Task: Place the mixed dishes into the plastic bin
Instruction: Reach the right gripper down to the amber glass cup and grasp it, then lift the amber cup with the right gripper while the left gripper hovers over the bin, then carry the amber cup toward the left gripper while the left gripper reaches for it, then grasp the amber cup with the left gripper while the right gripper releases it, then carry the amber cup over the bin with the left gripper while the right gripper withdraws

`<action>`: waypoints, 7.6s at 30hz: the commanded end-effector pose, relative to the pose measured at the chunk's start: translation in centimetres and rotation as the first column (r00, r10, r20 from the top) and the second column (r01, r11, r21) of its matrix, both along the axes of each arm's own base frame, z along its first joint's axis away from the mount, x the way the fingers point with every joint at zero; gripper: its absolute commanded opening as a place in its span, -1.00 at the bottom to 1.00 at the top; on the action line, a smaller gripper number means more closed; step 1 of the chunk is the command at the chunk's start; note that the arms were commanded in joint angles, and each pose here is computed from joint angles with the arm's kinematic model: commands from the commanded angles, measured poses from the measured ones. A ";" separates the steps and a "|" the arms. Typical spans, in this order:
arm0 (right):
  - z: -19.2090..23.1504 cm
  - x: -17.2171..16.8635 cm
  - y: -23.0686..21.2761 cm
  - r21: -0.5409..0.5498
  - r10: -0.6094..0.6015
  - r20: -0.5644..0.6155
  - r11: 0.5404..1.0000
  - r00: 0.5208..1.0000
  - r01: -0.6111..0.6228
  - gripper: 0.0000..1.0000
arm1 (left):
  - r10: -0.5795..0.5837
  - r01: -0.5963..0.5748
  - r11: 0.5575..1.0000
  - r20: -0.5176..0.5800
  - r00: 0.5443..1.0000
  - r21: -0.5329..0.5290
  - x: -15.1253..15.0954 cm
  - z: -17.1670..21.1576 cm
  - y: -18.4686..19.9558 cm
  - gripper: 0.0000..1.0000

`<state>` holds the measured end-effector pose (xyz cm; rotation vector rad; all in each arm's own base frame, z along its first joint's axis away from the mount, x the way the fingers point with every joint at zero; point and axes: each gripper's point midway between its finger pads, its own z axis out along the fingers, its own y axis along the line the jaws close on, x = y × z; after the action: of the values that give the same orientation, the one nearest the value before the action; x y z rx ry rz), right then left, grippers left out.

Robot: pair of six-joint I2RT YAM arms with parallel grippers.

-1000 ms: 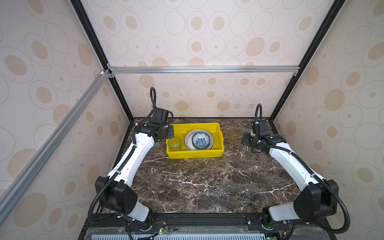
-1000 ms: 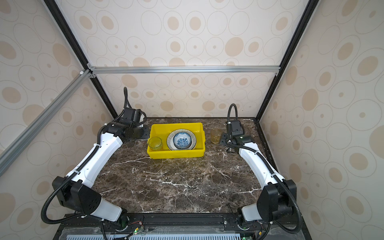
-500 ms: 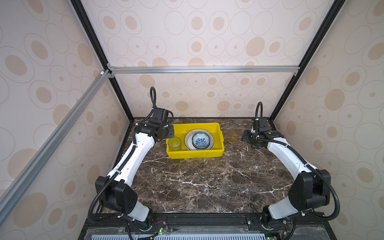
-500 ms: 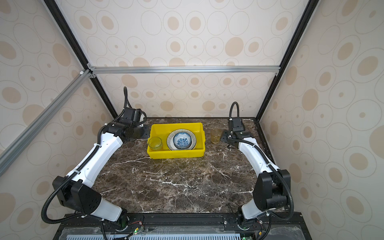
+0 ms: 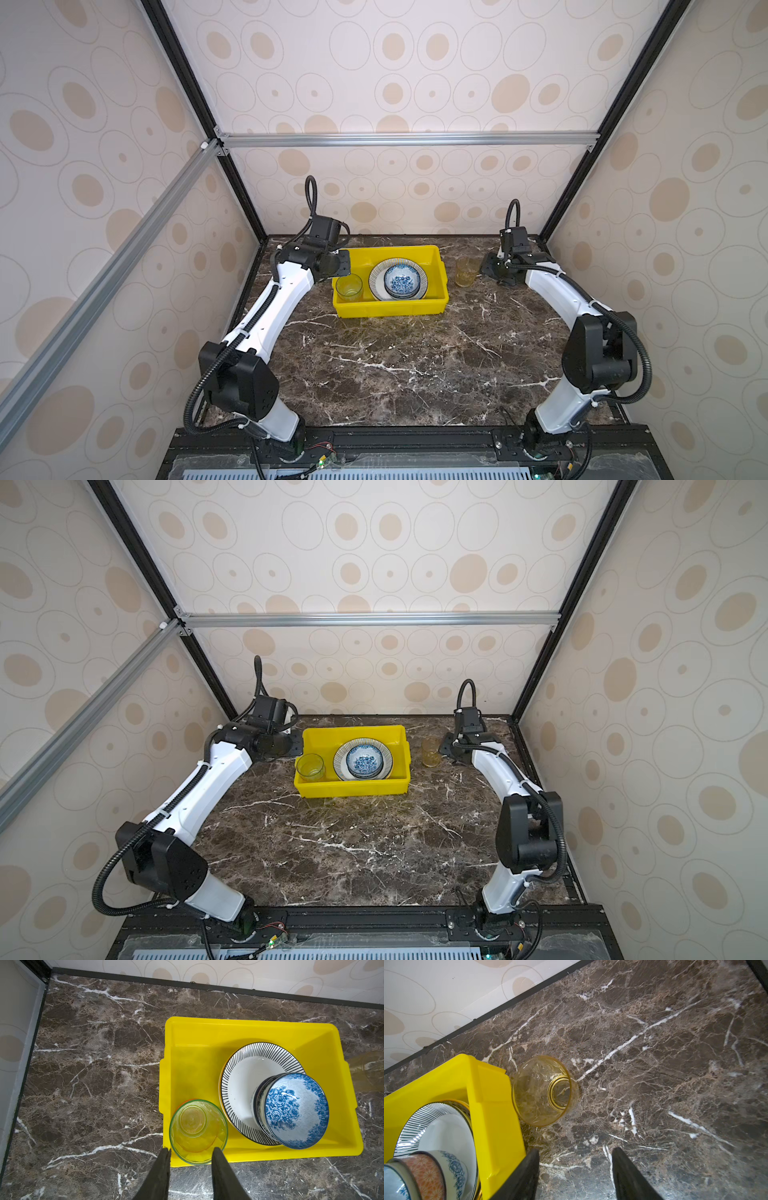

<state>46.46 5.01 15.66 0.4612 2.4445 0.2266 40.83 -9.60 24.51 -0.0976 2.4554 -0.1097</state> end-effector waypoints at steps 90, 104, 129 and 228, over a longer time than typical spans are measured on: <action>2.7 -4.7 1.6 0.013 0.094 -0.040 0.996 0.995 -0.093 -1.00 | -0.124 0.125 0.992 0.085 0.989 -0.006 -3.4 3.5 -4.0 -0.28; 5.3 -10.3 2.3 -0.038 0.113 -0.003 0.993 0.994 -0.113 -1.00 | -0.120 0.122 0.992 0.086 0.989 -0.018 -5.5 3.5 -3.5 -0.26; 8.4 -15.2 10.9 -0.085 0.343 0.008 0.936 0.939 -0.341 -1.00 | -0.161 0.166 0.985 0.084 0.983 -0.055 -8.0 3.2 -6.0 -0.24; 15.7 -18.1 24.9 -0.152 0.589 0.276 0.807 0.759 -0.571 0.13 | -0.022 0.020 0.998 0.040 0.999 0.059 -5.1 1.4 -5.0 -1.00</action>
<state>28.76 31.07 29.87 -0.3603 2.2420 0.4697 34.95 -15.61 22.99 -0.0368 2.4718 -0.0501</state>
